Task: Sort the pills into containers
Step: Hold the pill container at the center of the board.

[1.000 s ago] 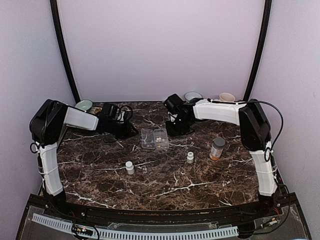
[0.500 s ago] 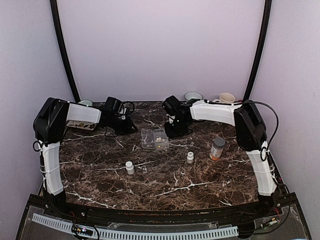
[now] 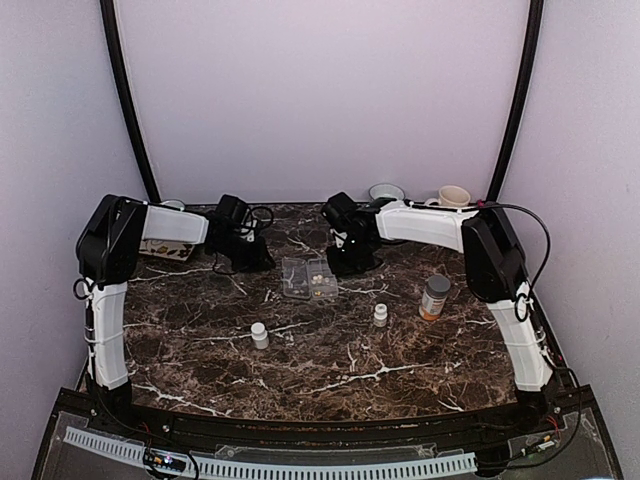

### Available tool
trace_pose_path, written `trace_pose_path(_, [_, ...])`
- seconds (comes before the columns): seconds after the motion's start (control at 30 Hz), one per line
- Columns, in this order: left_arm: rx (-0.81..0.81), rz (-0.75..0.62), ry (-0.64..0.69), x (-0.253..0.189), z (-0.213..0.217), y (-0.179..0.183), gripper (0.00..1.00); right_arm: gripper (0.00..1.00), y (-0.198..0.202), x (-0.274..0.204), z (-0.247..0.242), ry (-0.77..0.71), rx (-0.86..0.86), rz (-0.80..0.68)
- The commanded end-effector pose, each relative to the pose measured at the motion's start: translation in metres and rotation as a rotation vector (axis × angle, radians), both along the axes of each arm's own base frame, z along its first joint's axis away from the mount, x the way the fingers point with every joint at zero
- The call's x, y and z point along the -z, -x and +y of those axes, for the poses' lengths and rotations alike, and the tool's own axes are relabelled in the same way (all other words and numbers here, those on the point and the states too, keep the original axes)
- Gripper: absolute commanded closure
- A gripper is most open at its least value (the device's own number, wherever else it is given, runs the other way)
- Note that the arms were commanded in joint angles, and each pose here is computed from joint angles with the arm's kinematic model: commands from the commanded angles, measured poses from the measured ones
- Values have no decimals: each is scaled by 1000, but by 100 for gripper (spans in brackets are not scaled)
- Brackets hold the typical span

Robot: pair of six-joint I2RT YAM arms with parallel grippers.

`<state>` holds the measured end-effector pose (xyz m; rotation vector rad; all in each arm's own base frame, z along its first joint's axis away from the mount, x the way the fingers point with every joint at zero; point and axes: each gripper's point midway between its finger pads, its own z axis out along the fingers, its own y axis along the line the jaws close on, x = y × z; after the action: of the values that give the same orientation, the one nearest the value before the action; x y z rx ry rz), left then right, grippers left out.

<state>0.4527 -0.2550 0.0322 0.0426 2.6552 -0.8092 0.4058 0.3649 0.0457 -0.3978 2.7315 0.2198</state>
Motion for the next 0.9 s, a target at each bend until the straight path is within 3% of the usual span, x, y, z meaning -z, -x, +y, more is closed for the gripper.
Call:
trace_pose_path(0.0, [35,21,-4,3,-8,3,84,74,2,5,4,12,-15,15])
trace_pose_path(0.47, [123,66,29,9,-36,13,85,75,3,17,3,9,-10,55])
trace_pose_path(0.87, [115,25,34,-18,-37,9,86,76,5,15,6,-2,-14,61])
